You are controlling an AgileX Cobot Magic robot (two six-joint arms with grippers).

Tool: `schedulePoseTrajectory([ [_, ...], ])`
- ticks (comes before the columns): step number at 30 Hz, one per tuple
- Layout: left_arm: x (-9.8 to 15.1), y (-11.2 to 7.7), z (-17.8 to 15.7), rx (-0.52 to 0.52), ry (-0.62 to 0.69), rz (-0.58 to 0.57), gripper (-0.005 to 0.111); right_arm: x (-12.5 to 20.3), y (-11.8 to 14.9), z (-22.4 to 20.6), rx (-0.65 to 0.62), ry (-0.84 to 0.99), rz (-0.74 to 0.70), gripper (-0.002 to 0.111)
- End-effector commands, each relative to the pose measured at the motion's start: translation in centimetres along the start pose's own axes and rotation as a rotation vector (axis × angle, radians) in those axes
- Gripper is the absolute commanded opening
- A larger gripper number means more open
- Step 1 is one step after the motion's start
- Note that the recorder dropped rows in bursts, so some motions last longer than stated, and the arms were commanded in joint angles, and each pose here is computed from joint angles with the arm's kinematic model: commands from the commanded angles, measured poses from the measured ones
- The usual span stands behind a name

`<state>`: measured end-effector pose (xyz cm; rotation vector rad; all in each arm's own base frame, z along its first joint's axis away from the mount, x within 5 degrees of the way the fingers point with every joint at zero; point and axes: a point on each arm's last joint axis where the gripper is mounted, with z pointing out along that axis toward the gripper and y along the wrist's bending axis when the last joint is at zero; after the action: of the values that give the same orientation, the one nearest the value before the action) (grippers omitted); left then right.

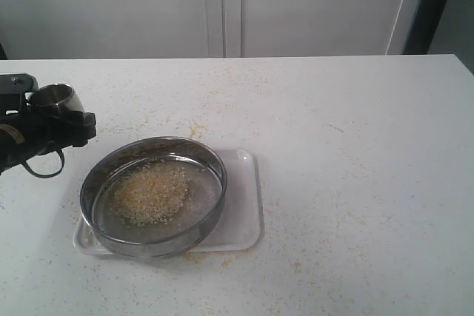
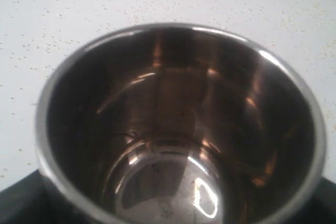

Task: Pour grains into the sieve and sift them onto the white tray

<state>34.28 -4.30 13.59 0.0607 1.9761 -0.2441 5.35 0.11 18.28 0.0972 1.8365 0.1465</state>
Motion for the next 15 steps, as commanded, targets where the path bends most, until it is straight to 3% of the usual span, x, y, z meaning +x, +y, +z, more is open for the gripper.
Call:
schedulePoseTrajectory([
  [1,-0.3,0.4,1.7,-0.018,0.020,-0.027,0.000,0.0,0.0,0.0,0.005,-0.016,0.001,0.000],
  [15,1.0,0.3,3.4,0.018,0.046,0.010,0.000,0.0,0.0,0.0,0.005,-0.016,0.001,0.000],
])
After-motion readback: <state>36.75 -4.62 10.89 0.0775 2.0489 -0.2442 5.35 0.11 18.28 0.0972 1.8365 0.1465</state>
